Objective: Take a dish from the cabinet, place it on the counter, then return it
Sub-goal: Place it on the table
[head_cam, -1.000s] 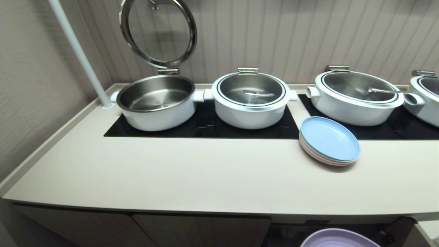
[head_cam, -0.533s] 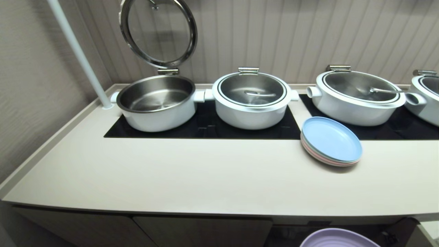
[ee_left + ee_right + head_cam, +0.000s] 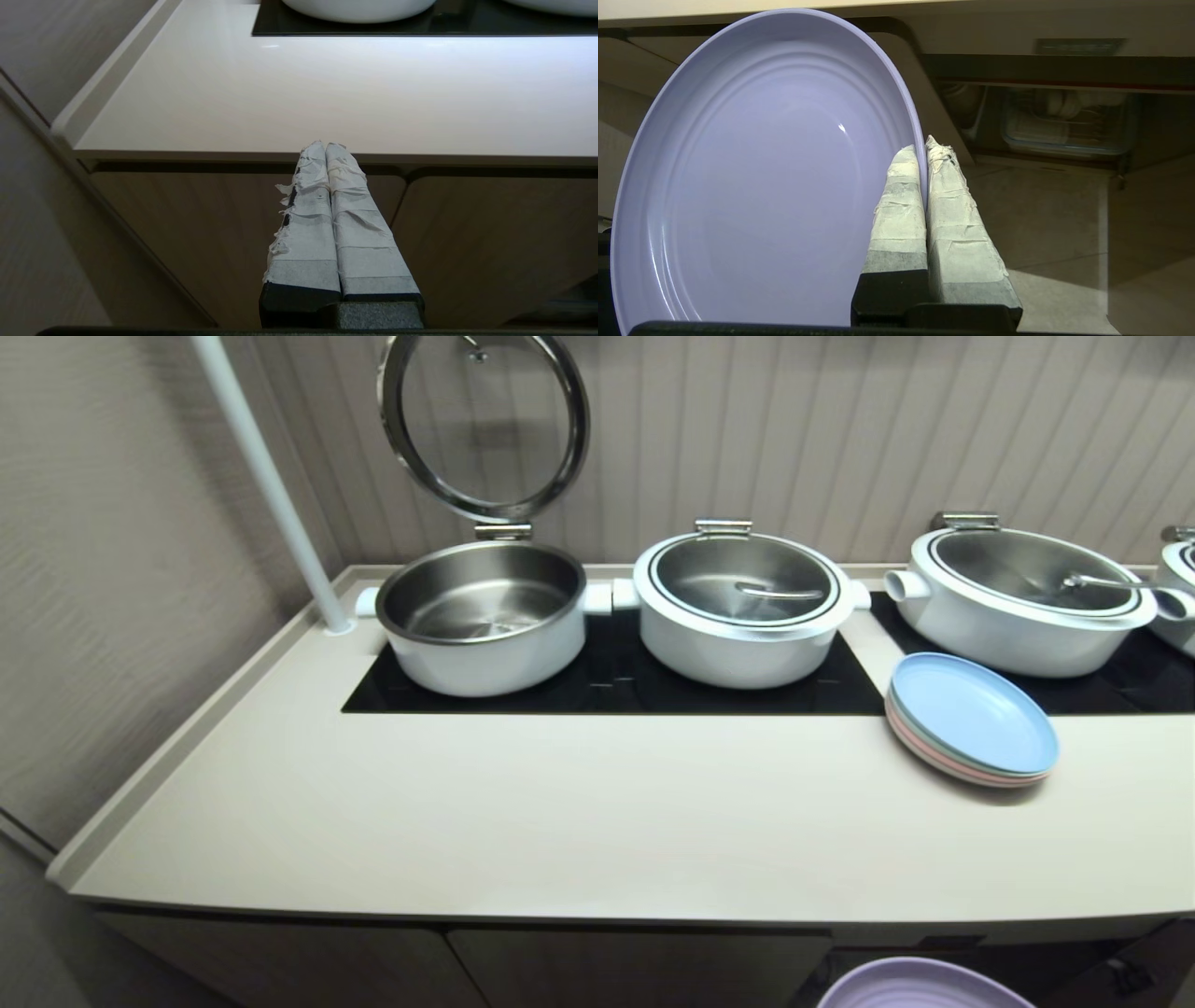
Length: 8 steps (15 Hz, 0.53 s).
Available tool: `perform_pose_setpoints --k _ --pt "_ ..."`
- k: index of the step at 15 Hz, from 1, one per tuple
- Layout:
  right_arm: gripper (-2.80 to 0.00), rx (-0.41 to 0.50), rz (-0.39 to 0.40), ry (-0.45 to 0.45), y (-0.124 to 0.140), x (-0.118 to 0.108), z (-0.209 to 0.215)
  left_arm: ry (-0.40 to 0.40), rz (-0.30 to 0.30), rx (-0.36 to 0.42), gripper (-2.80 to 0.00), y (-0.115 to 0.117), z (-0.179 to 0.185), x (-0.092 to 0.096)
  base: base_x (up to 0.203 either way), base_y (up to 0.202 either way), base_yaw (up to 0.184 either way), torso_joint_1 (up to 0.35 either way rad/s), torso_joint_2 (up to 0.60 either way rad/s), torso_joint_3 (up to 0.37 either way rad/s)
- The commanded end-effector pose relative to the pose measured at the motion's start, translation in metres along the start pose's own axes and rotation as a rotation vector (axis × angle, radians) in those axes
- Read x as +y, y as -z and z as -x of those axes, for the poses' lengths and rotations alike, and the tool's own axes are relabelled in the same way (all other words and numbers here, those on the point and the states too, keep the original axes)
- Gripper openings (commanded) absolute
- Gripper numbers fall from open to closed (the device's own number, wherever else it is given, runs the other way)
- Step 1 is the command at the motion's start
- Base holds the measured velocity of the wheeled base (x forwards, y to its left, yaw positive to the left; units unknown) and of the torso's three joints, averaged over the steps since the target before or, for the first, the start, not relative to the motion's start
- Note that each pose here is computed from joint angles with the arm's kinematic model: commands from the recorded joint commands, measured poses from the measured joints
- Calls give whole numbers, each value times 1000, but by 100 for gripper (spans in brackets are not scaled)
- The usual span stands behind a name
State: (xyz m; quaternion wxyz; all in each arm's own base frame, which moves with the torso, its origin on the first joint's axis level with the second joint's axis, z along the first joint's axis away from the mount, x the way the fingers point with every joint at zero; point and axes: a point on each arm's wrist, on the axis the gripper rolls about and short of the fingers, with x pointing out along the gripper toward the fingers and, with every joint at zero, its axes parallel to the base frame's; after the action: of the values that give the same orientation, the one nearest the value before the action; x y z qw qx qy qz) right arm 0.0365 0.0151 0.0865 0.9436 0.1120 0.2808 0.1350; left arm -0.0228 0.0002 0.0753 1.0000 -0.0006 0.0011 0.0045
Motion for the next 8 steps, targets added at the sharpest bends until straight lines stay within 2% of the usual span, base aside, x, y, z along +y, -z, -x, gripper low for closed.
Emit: perform_pose_setpoints --k 1,8 --pt "-280 -1 -1 2 0 0 0 0 0 -1 -280 0 0 0 0 196 2 3 2 0" --pt "-280 3 -2 5 0 0 -1 1 2 -2 -280 0 0 0 0 195 1 2 3 4"
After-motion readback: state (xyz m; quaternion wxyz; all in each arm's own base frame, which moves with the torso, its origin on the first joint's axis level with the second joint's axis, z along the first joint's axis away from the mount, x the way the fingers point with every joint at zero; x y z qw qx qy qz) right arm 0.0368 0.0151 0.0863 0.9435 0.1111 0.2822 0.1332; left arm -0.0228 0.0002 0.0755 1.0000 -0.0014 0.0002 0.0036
